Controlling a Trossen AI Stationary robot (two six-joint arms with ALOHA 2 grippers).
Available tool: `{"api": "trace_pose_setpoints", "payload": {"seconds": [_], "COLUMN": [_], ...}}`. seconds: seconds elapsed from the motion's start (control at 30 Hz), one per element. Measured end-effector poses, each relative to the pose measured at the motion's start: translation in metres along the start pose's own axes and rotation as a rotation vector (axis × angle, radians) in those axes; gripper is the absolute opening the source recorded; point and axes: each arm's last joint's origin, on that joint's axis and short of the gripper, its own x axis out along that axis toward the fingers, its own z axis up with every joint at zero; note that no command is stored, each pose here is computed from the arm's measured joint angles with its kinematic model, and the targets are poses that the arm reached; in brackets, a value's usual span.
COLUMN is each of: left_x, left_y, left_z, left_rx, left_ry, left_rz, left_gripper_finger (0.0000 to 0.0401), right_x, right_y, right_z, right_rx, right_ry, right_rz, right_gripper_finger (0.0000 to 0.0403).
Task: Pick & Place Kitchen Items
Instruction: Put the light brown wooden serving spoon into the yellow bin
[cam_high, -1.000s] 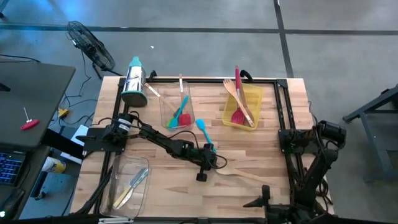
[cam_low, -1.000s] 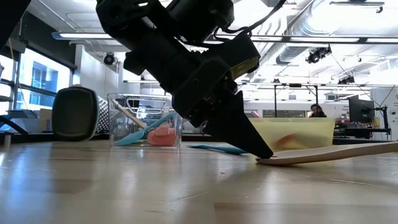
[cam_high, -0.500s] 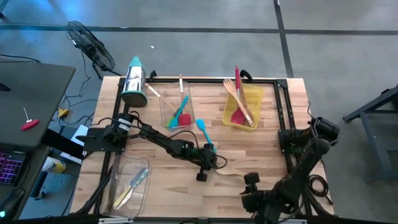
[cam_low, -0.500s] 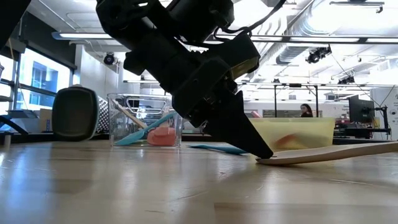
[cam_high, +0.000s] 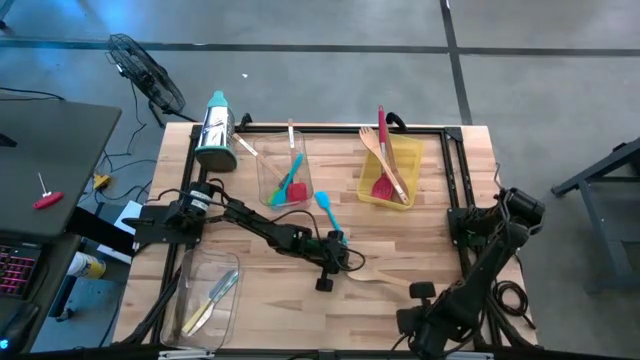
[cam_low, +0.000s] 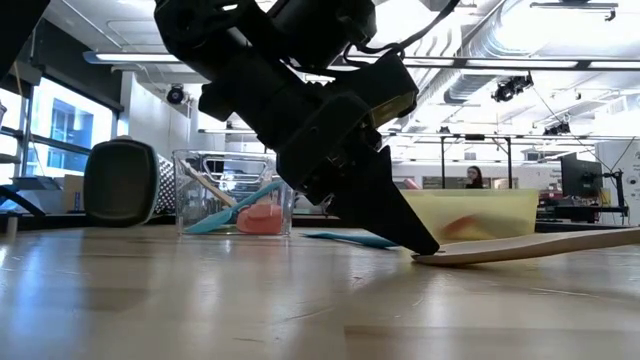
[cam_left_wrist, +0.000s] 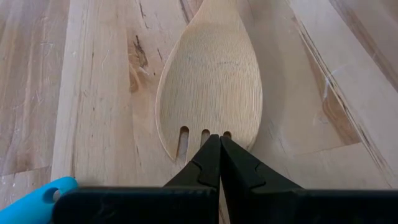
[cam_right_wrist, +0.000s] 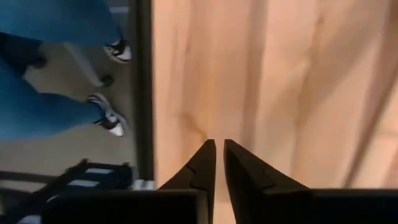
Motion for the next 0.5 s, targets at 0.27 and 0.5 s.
{"api": "trace_pose_setpoints", "payload": {"seconds": [0.27, 0.5], "left_x": [0.0, 0.0], "left_y": [0.0, 0.0], "left_z": [0.0, 0.0], "left_rx": [0.001, 0.007], "left_ry": [-0.001, -0.001], "left_rz": [0.0, 0.001], "left_gripper_finger": [0.0001, 0.0001], "right_x": [0.0, -0.002], "right_y": [-0.008, -0.021], "right_z": [0.001, -0.006], "right_rx": [0.308, 0.315], "right_ry": [0.122, 0.157], "right_rz": [0.001, -0.157], "right_gripper_finger": [0.0004, 0.0004]}}
